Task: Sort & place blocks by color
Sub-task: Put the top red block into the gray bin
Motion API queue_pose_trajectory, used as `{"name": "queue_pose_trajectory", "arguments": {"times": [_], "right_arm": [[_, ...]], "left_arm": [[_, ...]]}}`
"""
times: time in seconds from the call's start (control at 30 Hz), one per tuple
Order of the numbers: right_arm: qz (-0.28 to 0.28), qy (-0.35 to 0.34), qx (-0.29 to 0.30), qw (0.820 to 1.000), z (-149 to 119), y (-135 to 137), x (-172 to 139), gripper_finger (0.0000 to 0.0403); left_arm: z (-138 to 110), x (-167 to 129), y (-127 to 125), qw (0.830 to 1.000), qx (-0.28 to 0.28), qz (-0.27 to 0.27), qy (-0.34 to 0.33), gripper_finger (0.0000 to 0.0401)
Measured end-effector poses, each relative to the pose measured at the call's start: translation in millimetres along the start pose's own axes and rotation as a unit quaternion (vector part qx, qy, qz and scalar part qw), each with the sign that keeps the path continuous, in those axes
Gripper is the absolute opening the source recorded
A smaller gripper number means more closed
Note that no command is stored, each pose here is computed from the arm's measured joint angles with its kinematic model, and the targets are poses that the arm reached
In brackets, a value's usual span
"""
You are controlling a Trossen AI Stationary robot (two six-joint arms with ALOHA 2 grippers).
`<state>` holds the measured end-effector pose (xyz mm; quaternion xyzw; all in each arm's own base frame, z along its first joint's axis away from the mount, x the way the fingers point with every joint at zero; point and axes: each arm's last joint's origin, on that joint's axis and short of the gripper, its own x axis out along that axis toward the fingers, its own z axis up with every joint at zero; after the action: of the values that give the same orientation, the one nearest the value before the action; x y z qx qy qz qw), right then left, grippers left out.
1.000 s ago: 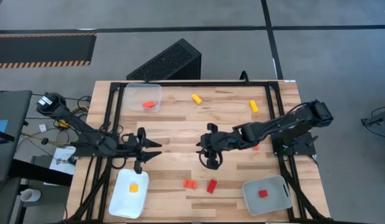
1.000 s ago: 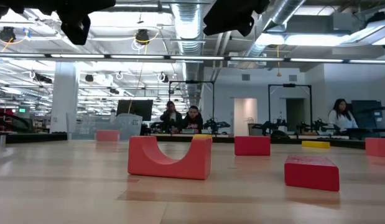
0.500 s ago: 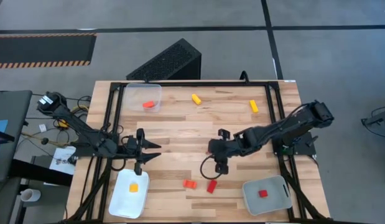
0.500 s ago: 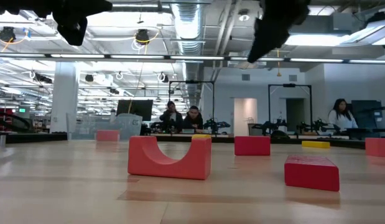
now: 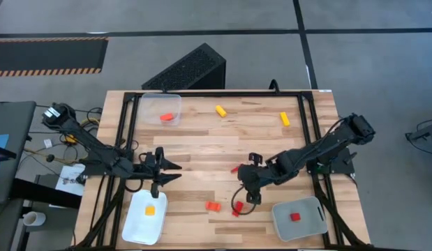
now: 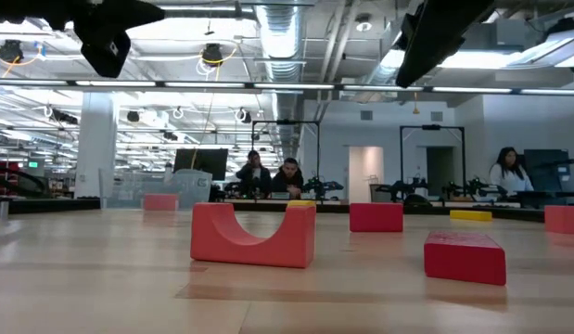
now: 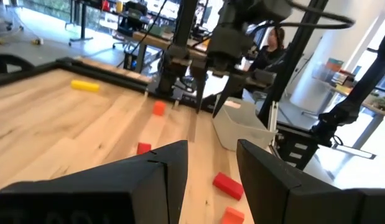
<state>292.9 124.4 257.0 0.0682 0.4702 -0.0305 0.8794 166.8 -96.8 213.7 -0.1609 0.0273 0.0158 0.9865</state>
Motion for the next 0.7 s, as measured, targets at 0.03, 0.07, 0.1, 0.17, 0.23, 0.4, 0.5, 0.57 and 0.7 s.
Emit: {"name": "queue_pose_trajectory", "arguments": {"times": [0.03,0.07,0.1,0.17,0.23,0.4,0.5,0.57,0.7], "right_arm": [[-0.002,-0.004,0.000,1.000,-1,3,-1,0.0153],[-0.001,-0.007,0.001,1.000,-2,5,-1,0.0154],[0.003,-0.009,0.001,1.000,-2,8,0,0.0155],[0.012,-0.018,0.000,1.000,-3,15,5,0.0156],[0.022,-0.027,-0.002,0.999,-2,22,11,0.0157],[0.036,-0.032,-0.002,0.999,0,30,40,0.0156],[0.036,-0.021,-0.004,0.999,-2,32,59,0.0157],[0.045,-0.022,-0.003,0.999,-2,34,70,0.0160],[0.053,-0.032,0.000,0.998,-2,38,82,0.0169]], "left_arm": [[-2,1,0,1.000,-0.001,0.002,0.004,0.0123],[-4,2,0,1.000,0.000,0.003,0.008,0.0123],[-6,4,-1,1.000,0.000,0.004,0.010,0.0123],[-9,6,-1,1.000,0.000,0.005,0.011,0.0123],[-11,8,-2,1.000,-0.001,0.006,0.011,0.0123],[-13,11,-4,1.000,0.000,0.005,0.006,0.0123],[-13,11,-4,1.000,0.000,0.005,0.006,0.0123],[-13,11,-4,1.000,0.000,0.005,0.007,0.0123],[-14,11,-3,1.000,0.000,0.005,0.008,0.0123]]}}
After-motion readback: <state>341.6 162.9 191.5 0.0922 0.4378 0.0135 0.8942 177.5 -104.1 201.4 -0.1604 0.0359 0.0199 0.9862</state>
